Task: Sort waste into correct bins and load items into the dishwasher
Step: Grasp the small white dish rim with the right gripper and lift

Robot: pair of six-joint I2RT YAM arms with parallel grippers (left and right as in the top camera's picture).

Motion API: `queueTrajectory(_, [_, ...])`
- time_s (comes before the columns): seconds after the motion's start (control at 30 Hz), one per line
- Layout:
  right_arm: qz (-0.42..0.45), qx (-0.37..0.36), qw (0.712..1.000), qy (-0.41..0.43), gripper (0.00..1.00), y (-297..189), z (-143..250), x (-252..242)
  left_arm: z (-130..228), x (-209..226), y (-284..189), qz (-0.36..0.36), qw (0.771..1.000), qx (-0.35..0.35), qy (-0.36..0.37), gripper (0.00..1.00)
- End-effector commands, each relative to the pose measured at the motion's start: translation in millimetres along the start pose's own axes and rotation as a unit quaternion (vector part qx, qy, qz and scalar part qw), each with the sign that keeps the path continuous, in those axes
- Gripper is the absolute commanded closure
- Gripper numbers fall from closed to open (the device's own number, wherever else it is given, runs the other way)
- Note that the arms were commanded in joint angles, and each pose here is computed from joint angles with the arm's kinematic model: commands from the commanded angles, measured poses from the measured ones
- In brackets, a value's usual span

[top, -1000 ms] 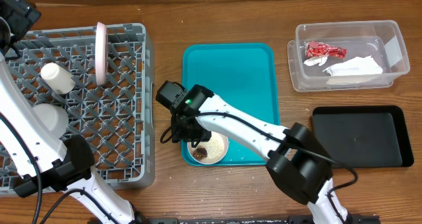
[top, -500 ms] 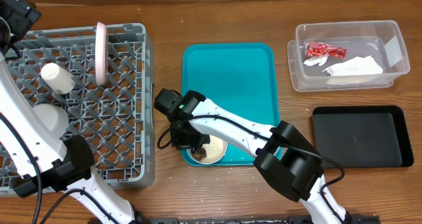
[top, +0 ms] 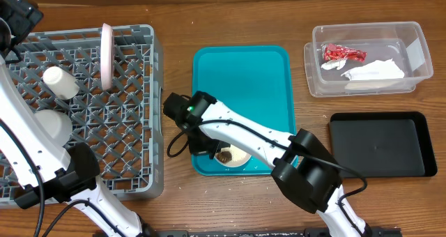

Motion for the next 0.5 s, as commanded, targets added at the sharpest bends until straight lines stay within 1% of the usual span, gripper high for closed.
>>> queueTrajectory(0.0, [0.034, -0.053, 0.998, 0.021, 0.96, -19, -25, -17, 0, 0, 1, -0.003, 1.000, -0.001, -0.010, 0.00])
queueTrajectory(0.1, [0.040, -0.056, 0.996, 0.055, 0.96, -29, -36, -33, 0, 0, 1, -0.003, 1.000, -0.001, -0.010, 0.00])
queueTrajectory(0.27, [0.043, -0.049, 0.992, 0.109, 0.96, -46, -57, -74, 0, 0, 1, -0.003, 1.000, -0.001, -0.010, 0.00])
queueTrajectory(0.3, [0.046, -0.045, 0.987, 0.146, 0.96, -54, -65, -97, 0, 0, 1, -0.003, 1.000, -0.001, -0.010, 0.00])
queueTrajectory(0.47, [0.049, -0.049, 0.966, 0.251, 0.96, -83, -78, -169, 0, 0, 1, -0.003, 1.000, -0.001, -0.010, 0.00])
Point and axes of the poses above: each gripper's point midway between its finger pads, its own y axis out along the fingers, its own x axis along the line the jaws close on, z = x × y, the point moved 7 cm from there along -y, back along the fingers, and after that the axes turned 3 degrees about -y, right-handed, at the moved point
